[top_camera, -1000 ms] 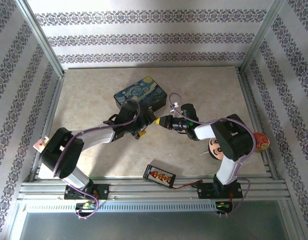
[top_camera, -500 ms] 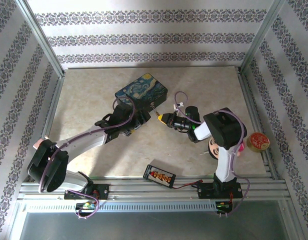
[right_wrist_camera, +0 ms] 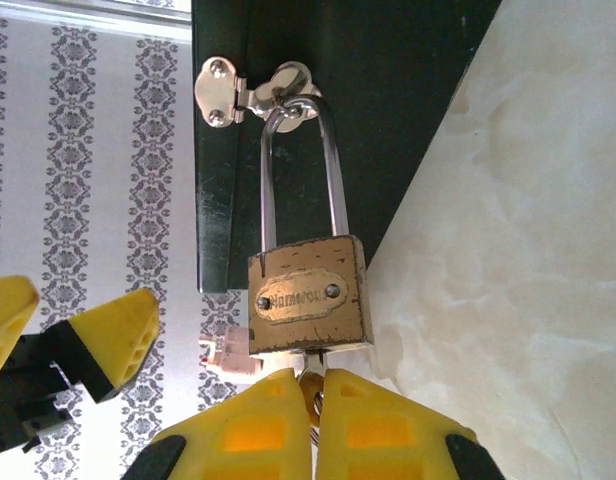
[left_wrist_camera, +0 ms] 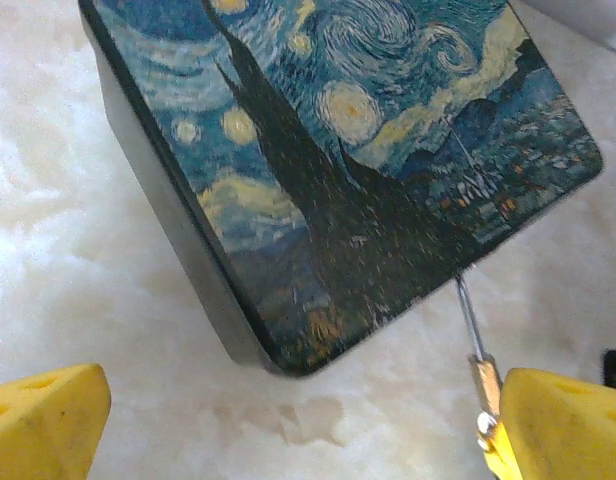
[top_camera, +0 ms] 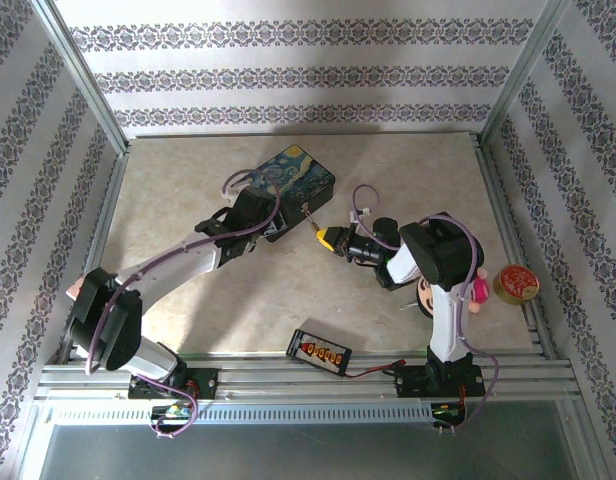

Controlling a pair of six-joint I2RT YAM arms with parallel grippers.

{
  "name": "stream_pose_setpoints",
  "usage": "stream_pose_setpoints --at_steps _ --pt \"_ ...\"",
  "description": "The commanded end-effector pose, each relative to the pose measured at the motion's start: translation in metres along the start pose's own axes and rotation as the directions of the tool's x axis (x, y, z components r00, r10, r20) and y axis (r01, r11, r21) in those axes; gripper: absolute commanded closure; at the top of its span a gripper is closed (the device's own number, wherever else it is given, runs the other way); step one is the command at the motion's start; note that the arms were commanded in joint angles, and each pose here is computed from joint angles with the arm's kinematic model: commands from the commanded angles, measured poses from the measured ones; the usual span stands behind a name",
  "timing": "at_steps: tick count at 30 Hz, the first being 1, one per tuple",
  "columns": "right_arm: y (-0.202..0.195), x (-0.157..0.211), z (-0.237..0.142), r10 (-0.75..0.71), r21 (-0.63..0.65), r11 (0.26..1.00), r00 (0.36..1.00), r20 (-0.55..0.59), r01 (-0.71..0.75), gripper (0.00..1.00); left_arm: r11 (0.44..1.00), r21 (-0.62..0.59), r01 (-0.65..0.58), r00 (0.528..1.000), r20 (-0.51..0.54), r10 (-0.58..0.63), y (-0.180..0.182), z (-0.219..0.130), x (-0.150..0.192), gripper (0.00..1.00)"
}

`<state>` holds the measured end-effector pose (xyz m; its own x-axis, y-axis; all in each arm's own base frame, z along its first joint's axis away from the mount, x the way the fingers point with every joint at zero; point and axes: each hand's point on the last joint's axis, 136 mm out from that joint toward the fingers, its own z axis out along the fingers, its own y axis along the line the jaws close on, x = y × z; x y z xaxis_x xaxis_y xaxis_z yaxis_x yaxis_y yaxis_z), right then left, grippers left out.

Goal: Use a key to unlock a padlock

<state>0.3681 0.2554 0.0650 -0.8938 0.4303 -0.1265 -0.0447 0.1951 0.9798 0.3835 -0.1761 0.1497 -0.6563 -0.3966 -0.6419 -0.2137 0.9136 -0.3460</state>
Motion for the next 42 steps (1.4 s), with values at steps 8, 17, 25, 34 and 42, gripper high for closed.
stream_pose_setpoints --at_steps 8,17,25,34,42 --pt "-0.007 0.001 -0.012 0.130 0.027 0.990 0.982 0.138 -0.135 1.00 0.924 -0.251 -0.288 0.958 -0.081 0.277 0.021 0.041 -0.007 0.01" --pt "-0.010 0.012 -0.012 0.129 0.050 0.989 0.979 0.156 -0.138 1.00 0.857 -0.371 -0.357 0.934 -0.160 0.319 0.050 0.050 0.007 0.01" --pt "-0.003 0.018 -0.006 0.078 0.051 0.995 0.989 0.128 -0.085 1.00 0.846 -0.397 -0.355 0.935 -0.171 0.312 0.066 0.047 0.011 0.01" --pt "0.004 0.021 -0.005 -0.003 0.108 0.994 0.996 0.092 -0.007 0.71 0.858 -0.367 -0.359 0.933 -0.163 0.320 0.071 0.038 0.014 0.01" --pt "0.008 0.021 -0.018 -0.139 0.288 0.951 0.988 0.065 0.115 0.69 0.864 -0.349 -0.364 0.931 -0.162 0.327 0.076 0.032 0.016 0.01"
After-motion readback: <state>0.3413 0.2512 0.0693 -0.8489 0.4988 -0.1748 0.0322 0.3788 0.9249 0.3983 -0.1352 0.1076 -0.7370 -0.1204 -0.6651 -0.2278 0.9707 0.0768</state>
